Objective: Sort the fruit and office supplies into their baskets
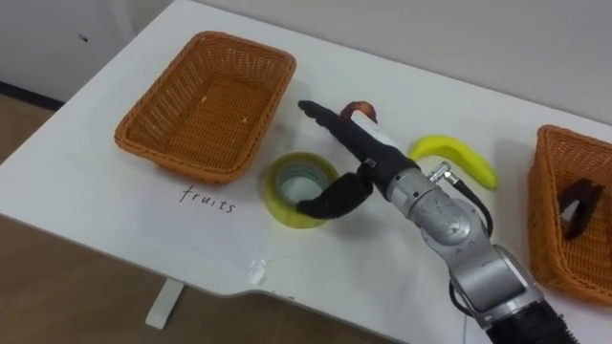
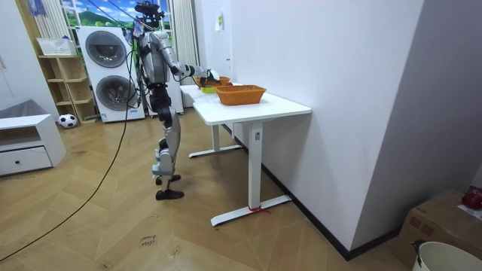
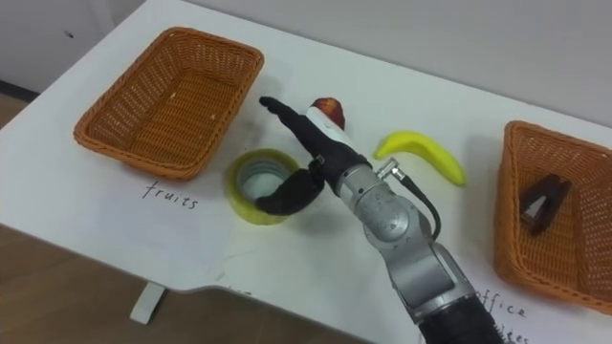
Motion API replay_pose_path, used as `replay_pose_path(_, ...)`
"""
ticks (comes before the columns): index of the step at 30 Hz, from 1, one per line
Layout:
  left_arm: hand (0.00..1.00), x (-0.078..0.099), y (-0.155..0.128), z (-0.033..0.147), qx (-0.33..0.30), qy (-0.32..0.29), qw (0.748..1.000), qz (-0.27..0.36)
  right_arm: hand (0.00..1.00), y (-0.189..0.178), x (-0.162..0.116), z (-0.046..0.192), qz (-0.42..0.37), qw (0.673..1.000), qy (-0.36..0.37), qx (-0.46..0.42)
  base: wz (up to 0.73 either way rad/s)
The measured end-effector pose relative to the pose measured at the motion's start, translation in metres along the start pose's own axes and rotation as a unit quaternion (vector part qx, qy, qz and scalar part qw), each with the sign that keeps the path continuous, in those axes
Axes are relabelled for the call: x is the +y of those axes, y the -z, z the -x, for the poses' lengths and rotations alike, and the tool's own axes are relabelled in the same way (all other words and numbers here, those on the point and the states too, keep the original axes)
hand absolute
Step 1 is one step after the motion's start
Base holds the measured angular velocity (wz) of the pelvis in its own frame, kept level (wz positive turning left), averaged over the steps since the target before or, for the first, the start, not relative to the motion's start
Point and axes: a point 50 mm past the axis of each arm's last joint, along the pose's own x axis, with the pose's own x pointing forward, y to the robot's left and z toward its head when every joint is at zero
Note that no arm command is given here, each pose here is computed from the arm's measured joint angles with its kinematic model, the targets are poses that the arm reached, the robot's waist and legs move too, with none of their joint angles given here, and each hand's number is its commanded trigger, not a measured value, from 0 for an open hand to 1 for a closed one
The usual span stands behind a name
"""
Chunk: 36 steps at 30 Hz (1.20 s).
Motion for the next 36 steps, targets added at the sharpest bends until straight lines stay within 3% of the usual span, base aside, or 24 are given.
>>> replay_pose_path(7,0.0,-0.002,-0.002,0.0,-0.006,0.003,1.0,0.002,0.0,-0.004,-0.016,0.002,-0.007,0.999,0.05,-0.011,-0.01)
replay_pose_path(36,0.0,-0.003,0.01,0.002,0.022,0.005,1.0,-0.009,0.0,0.018,-0.009,0.001,-0.027,0.998,0.048,0.036,0.01)
